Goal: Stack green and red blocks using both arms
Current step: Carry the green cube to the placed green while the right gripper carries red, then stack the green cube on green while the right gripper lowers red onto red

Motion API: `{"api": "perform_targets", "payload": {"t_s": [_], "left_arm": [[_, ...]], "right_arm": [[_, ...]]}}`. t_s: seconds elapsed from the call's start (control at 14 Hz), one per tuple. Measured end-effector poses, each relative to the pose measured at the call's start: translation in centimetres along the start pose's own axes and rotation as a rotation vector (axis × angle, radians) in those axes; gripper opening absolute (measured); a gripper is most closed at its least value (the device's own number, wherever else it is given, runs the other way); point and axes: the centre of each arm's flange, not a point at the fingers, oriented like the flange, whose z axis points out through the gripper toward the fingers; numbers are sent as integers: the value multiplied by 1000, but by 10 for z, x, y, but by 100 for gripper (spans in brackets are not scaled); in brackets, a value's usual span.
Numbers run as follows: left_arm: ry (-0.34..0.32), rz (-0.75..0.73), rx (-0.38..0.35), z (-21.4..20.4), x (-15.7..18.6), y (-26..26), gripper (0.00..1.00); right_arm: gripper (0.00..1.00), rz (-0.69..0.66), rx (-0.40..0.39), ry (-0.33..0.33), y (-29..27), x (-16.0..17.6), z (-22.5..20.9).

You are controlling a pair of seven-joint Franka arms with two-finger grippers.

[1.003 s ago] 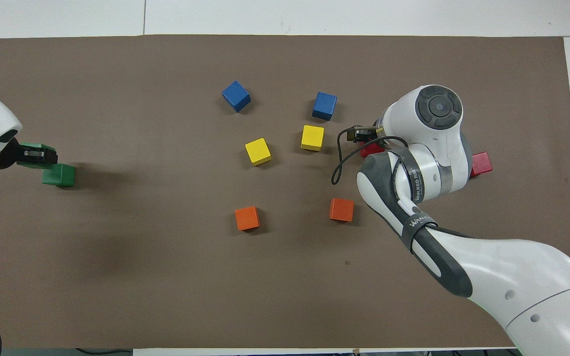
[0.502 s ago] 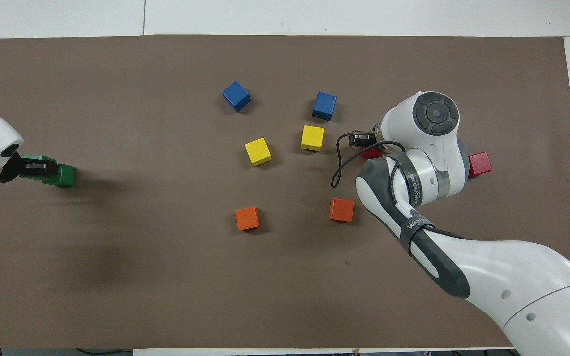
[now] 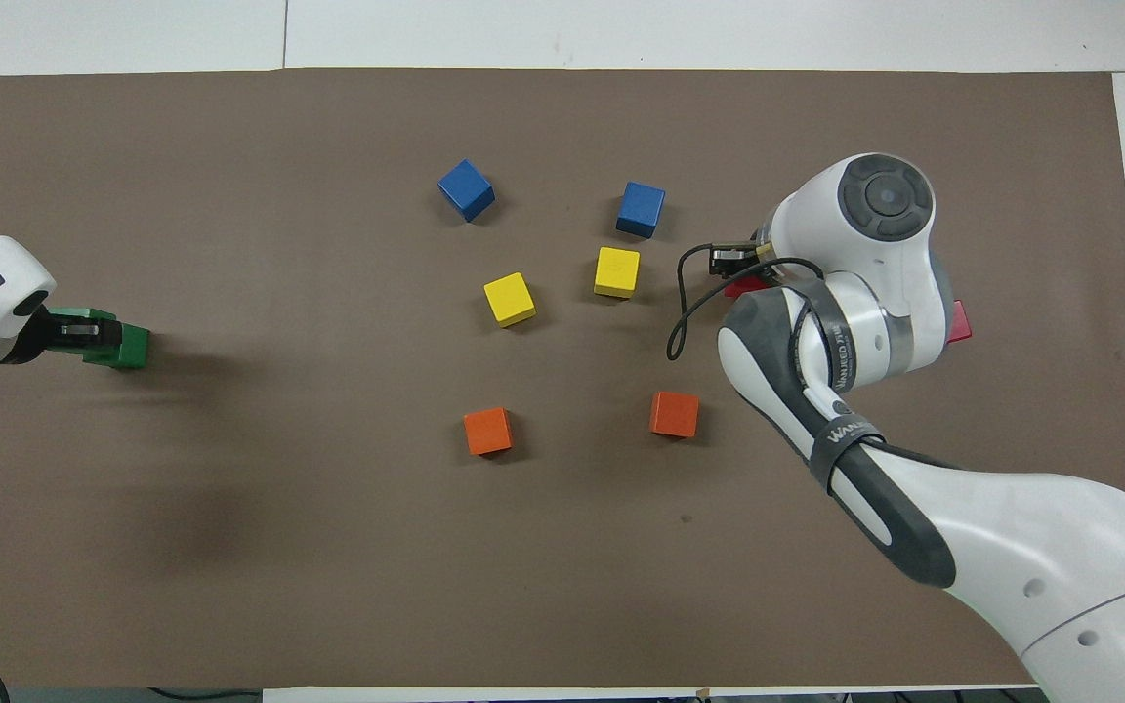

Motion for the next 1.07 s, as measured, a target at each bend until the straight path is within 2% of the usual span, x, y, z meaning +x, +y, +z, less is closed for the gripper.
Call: {"api": "perform_targets", "payload": {"t_s": [0.21,0.43,0.79,1.07], "left_arm": [[3,1,1,5,-3,1,56],[2,1,1,6,-4,1,56],[9,32,3,7,-4,1,56],[6,74,2,9,-6,0,56]], "right_arm": [[55,-65,-8,-13,71,15,-63],[55,-123,-11,-36,138,7,-96],[55,-184,-10,-55,213,-22,-79],[55,-190,-11,-55,232,-42,-55]]}}
